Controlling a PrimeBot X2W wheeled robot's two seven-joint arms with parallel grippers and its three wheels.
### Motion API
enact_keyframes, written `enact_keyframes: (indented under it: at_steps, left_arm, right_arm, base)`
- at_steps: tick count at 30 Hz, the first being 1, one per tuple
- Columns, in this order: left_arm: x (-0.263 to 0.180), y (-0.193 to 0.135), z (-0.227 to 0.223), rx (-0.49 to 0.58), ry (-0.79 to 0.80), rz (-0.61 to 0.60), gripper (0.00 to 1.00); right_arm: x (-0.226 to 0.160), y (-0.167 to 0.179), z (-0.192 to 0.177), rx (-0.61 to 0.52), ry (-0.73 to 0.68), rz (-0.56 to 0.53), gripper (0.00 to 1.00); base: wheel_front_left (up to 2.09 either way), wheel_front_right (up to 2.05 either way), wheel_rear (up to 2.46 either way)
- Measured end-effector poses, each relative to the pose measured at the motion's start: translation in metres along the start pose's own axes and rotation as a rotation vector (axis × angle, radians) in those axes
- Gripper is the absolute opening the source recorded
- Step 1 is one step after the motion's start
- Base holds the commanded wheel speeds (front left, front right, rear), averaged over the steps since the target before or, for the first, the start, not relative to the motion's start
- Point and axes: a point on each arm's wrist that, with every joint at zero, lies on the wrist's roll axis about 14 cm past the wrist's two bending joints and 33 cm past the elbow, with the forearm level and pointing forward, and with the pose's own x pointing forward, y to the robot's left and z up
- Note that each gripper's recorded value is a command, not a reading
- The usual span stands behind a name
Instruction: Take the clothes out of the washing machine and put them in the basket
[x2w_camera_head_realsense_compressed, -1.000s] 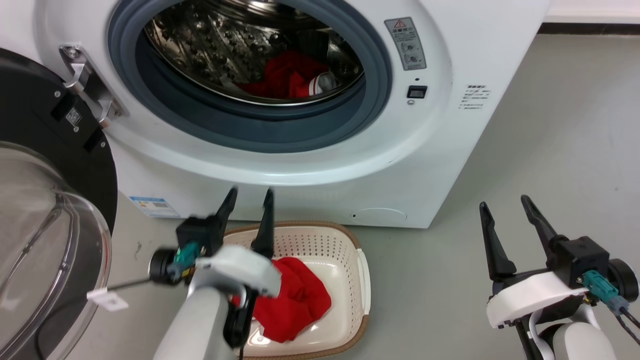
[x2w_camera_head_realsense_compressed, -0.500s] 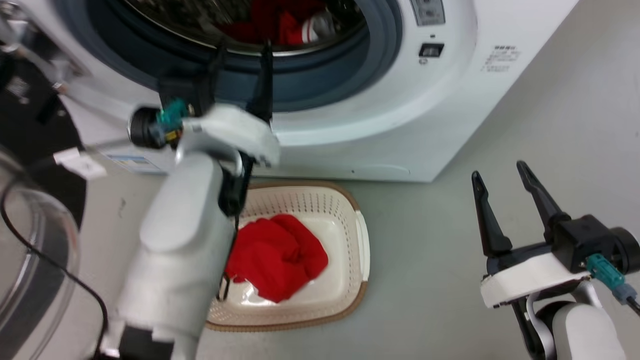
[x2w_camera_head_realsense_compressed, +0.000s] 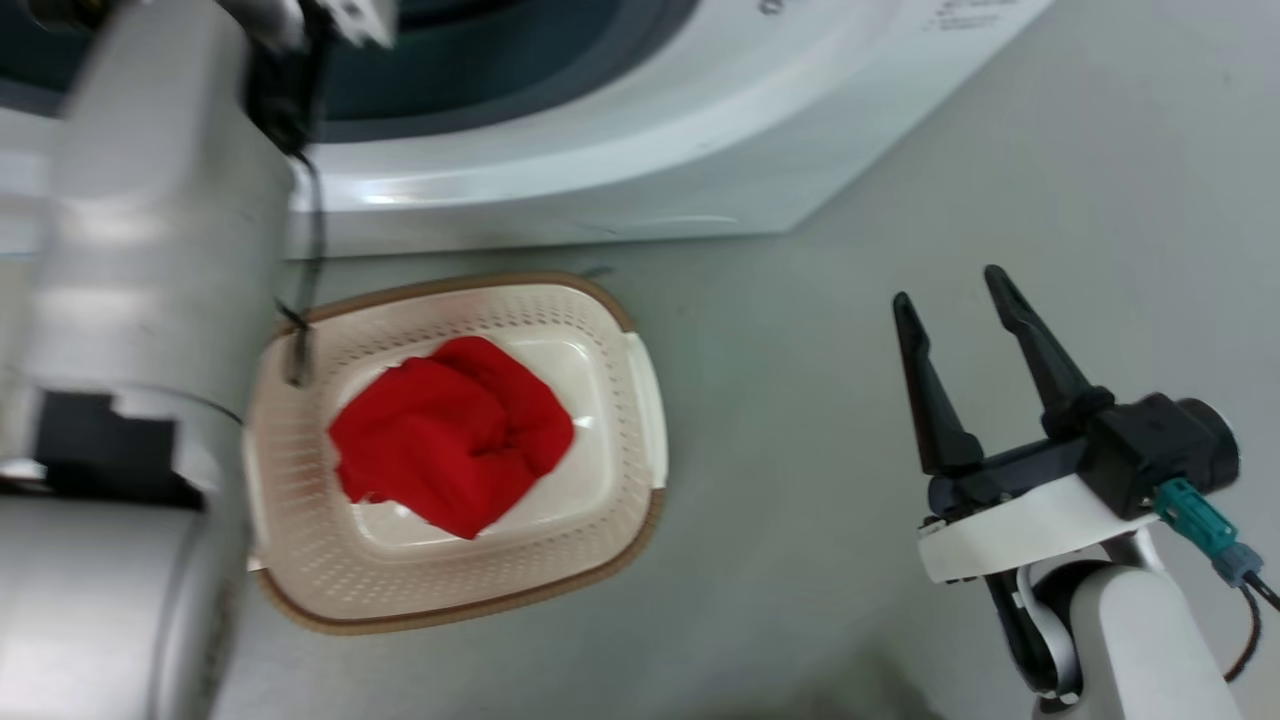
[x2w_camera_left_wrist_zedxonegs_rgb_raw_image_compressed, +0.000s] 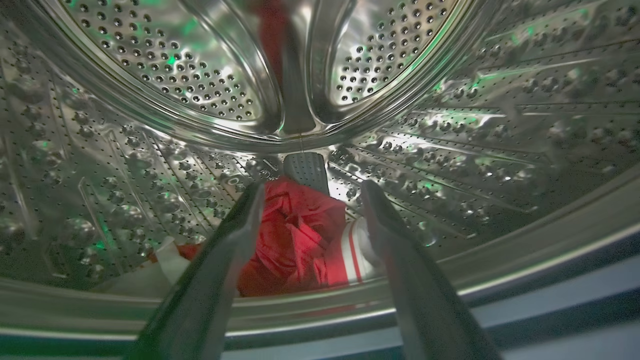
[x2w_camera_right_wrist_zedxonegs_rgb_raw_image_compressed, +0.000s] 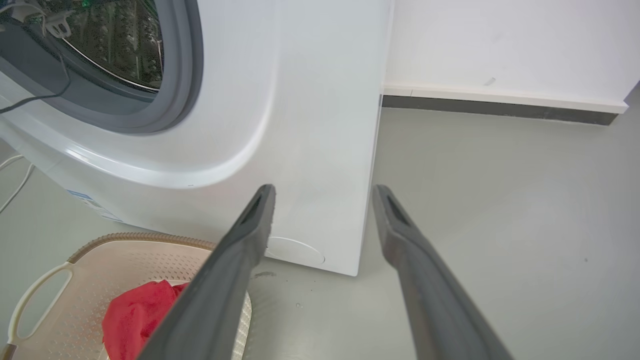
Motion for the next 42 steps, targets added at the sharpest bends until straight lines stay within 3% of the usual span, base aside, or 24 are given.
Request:
enact_keyframes:
  at_steps: [10,23,25,26,27,28,29,36,42]
  left_arm:
    - [0.061,0.000,-0.040,0.016,0.242,-0.018,1.00]
    - [0.088,-0.010,-0.106,-0.041,0.509,-0.037,1.00]
    - [0.088,-0.010,-0.113,-0.047,0.544,-0.030,0.79]
    - [0.088,-0.009,-0.116,-0.049,0.561,-0.024,0.57]
    - [0.087,-0.009,-0.120,-0.050,0.580,-0.019,0.43]
    - [0.087,-0.009,-0.122,-0.052,0.590,-0.018,0.11]
    - [0.087,-0.008,-0.124,-0.055,0.595,-0.014,0.00]
    - [0.090,-0.007,-0.121,-0.051,0.585,0.009,0.00]
    - [0.097,-0.004,-0.075,0.034,0.336,0.010,0.00]
  right_arm:
    - [-0.010,-0.017,-0.041,0.052,0.086,-0.052,1.00]
    - [-0.022,-0.029,-0.074,0.082,0.168,-0.096,1.00]
    - [-0.021,-0.030,-0.076,0.085,0.169,-0.096,1.00]
    - [-0.020,-0.030,-0.076,0.085,0.166,-0.095,1.00]
    - [-0.020,-0.029,-0.077,0.089,0.169,-0.094,1.00]
    - [-0.021,-0.029,-0.078,0.093,0.172,-0.094,1.00]
    - [-0.021,-0.029,-0.078,0.092,0.173,-0.093,1.00]
    - [-0.022,-0.029,-0.078,0.102,0.170,-0.098,1.00]
    - [-0.020,-0.032,-0.067,0.094,0.138,-0.101,1.00]
  base:
    - [0.00,0.00,0.00]
    - [0.00,0.00,0.00]
    - [0.00,0.00,0.00]
    - [0.00,0.00,0.00]
    - [0.00,0.00,0.00]
    - [0.00,0.00,0.00]
    - [0.00,0.00,0.00]
    - [0.00,0.00,0.00]
    - [0.00,0.00,0.00]
